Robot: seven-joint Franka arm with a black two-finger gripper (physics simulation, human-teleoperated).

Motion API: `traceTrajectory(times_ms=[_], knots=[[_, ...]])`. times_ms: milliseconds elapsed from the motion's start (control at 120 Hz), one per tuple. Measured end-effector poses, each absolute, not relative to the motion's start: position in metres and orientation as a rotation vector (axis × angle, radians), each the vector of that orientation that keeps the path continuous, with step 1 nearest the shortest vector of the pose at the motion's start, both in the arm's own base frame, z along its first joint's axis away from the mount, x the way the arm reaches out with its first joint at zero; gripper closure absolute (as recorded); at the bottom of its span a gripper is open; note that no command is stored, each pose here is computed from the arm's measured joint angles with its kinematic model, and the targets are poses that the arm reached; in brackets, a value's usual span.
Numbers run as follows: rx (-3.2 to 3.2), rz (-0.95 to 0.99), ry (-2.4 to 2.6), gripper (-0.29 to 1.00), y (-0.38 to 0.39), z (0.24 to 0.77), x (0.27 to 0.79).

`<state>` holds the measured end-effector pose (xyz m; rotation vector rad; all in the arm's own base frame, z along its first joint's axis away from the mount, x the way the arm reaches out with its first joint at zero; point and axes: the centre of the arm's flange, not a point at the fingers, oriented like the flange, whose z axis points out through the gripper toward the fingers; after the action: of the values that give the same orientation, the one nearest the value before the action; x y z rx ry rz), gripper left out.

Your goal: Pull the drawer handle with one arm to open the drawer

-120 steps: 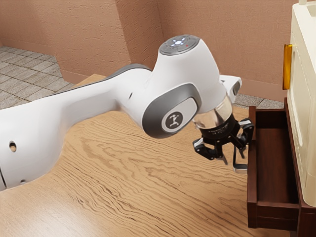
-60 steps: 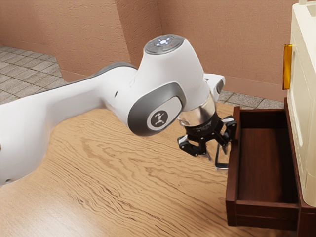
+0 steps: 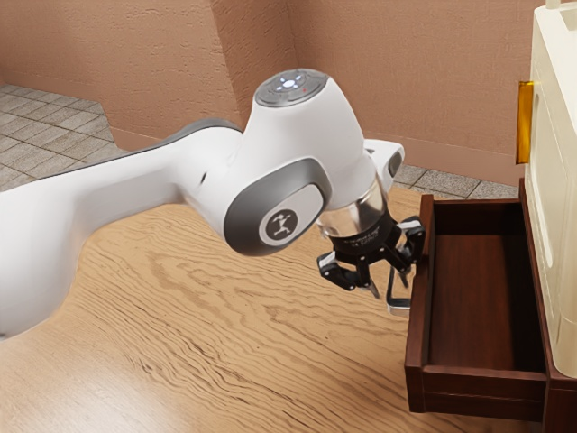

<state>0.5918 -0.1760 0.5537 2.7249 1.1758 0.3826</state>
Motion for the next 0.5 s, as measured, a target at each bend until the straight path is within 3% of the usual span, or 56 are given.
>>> traceTrajectory(times_ms=[500], knots=[[2.719,0.399,1.203,0.50,-0.155,0.555,0.574]])
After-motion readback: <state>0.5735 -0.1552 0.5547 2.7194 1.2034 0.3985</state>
